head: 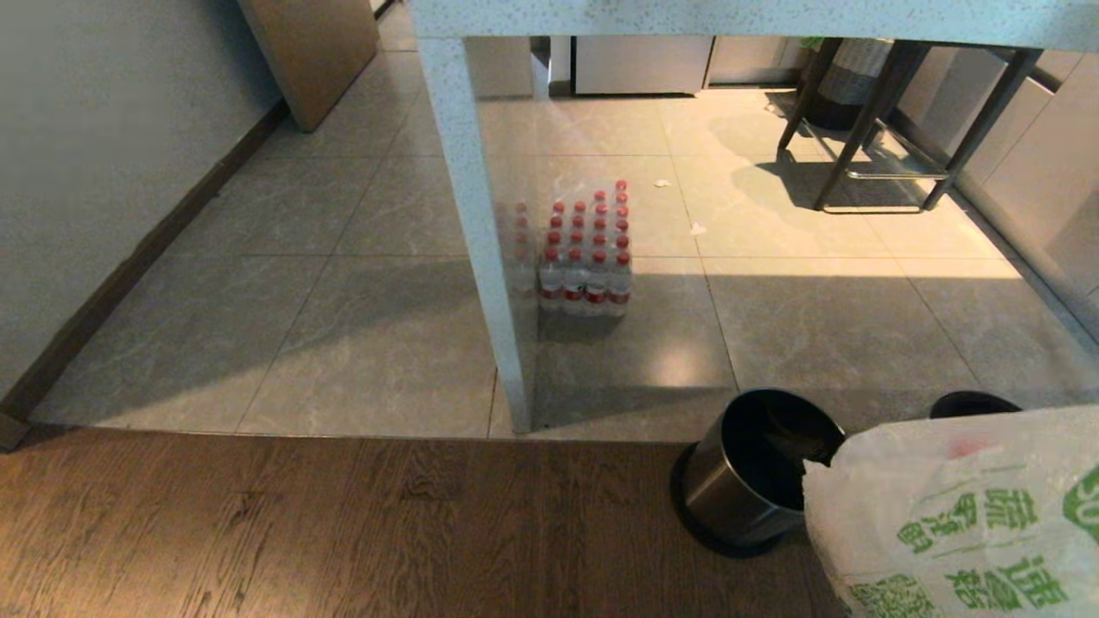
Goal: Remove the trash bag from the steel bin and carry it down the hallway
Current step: Put the trash bag at the door
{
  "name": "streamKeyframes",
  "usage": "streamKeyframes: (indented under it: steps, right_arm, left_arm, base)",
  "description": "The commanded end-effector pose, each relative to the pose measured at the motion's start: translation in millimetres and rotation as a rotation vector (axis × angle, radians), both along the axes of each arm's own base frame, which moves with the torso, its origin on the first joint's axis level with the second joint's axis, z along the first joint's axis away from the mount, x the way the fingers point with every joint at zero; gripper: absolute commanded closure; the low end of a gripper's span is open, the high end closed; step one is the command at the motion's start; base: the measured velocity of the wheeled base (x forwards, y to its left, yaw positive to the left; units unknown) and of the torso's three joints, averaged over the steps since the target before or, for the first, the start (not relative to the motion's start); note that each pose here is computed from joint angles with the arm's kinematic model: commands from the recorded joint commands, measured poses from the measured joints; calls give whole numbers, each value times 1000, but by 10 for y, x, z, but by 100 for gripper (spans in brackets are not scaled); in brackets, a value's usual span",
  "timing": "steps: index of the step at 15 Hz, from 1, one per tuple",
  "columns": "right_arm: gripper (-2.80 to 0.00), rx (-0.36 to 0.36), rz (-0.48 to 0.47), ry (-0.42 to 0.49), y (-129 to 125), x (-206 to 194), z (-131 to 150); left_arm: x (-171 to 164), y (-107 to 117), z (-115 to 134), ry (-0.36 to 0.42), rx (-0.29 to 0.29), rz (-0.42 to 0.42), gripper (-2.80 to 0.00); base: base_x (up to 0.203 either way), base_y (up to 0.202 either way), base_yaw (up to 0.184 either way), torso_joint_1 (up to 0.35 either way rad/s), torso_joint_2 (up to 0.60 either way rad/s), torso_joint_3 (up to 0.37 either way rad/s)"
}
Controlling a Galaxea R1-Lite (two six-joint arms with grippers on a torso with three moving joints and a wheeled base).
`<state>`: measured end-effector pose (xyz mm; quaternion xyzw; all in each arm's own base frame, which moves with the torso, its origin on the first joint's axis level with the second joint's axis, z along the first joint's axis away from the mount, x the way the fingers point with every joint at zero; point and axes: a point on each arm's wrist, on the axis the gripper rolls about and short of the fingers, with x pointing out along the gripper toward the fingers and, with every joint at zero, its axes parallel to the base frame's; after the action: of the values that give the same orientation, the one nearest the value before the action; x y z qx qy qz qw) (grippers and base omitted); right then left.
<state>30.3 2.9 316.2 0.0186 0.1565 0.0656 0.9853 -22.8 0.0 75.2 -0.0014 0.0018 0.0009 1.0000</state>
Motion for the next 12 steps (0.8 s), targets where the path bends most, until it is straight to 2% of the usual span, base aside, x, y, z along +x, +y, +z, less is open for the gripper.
streamKeyframes:
  steps: [1, 4, 6, 7, 9, 12]
  right_arm:
    - [0, -31, -39, 22, 6, -383, -367]
    - [0, -79, -99, 171, -2, -491, -1167]
    - [0, -92, -100, 196, -8, -472, -1677]
    - [0, -95, -94, 170, -11, -449, -1844]
    - [0, -100, -87, 39, -12, -479, -2119]
    - [0, -115, -72, -146, -13, -578, -2293]
  left_arm:
    - [0, 0, 0, -1, 0, 0, 0]
    - [0, 0, 0, -1, 0, 0, 0]
    - [0, 0, 0, -1, 0, 0, 0]
    - [0, 0, 0, -1, 0, 0, 0]
    - [0, 0, 0, -1, 0, 0, 0]
    - [0, 0, 0, -1, 0, 0, 0]
  base:
    - [0, 0, 0, 0, 0, 0]
    - [0, 0, 0, 0, 0, 0]
    - [0, 0, 0, 0, 0, 0]
    - [0, 0, 0, 0, 0, 0]
    - [0, 0, 0, 0, 0, 0]
    - [0, 0, 0, 0, 0, 0]
